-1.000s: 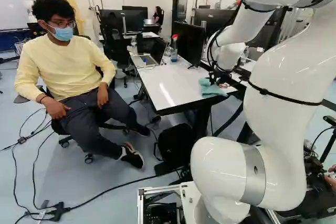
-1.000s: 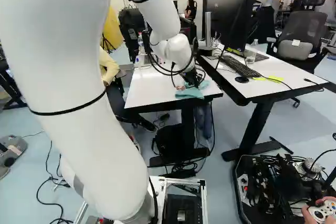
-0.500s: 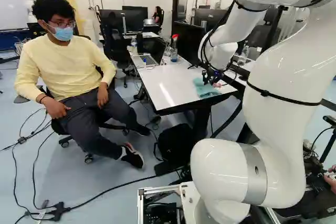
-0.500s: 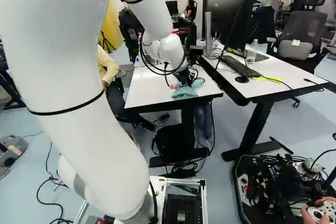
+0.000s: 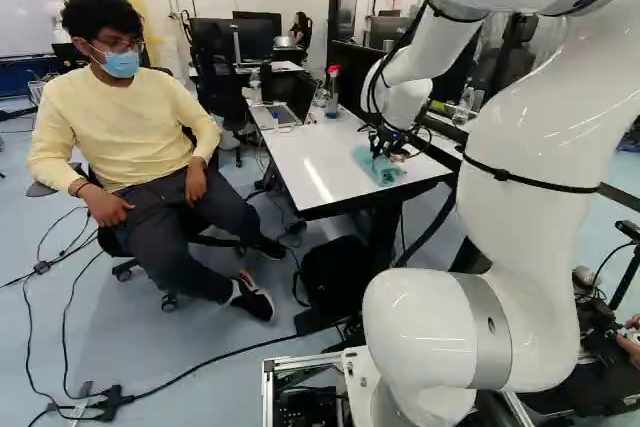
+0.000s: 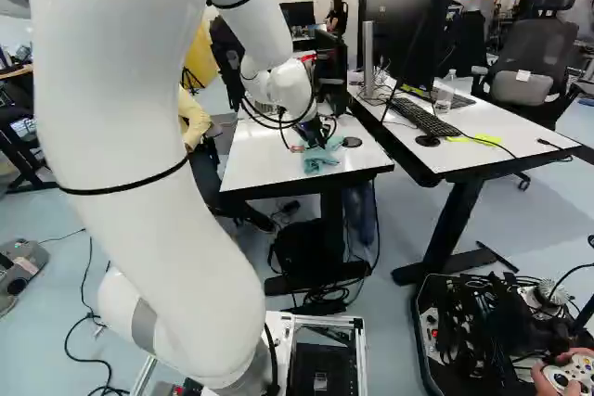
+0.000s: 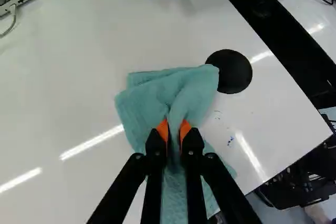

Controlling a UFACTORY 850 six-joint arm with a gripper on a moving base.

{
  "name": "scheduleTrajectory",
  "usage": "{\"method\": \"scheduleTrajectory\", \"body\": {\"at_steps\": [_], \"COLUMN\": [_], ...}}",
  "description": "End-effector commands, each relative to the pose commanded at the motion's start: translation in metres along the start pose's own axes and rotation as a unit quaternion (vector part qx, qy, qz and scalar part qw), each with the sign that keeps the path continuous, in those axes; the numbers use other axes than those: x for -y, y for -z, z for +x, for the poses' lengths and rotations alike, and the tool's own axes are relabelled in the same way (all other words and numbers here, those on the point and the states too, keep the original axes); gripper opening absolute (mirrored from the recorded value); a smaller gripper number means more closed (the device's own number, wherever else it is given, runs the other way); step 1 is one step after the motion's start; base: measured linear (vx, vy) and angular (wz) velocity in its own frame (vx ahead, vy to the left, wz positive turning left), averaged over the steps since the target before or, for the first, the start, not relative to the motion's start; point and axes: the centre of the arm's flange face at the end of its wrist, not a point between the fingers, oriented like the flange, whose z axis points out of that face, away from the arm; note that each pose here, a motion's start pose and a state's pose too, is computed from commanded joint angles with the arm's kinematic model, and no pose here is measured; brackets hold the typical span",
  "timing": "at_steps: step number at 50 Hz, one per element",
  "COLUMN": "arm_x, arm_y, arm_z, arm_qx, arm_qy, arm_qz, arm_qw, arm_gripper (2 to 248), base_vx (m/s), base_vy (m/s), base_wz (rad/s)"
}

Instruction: Clean the table with the green towel

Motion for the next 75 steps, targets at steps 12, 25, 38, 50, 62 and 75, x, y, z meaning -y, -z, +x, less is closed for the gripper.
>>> {"method": "scheduleTrajectory", "body": {"at_steps": [12,25,38,50,62,75], "arm_x": [0.021,0.028,0.028,0.028,0.028,0.029], "arm_y": [-0.003,-0.003,-0.003,-0.003,-0.003,0.0], "arm_z": [0.003,0.003,0.003,0.003,0.003,0.004], "arm_qx": [0.0,0.0,0.0,0.0,0.0,-0.003], "arm_qy": [0.017,0.023,0.023,0.023,0.023,0.023], "arm_qz": [0.012,0.015,0.015,0.015,0.015,0.016], "arm_qw": [0.9998,0.9996,0.9996,0.9996,0.9996,0.9996], "arm_gripper": [45,45,45,45,45,45], "base_vx": [0.0,0.0,0.0,0.0,0.0,0.0], "base_vy": [0.0,0.0,0.0,0.0,0.0,0.0], "base_wz": [0.0,0.0,0.0,0.0,0.0,0.0]}}
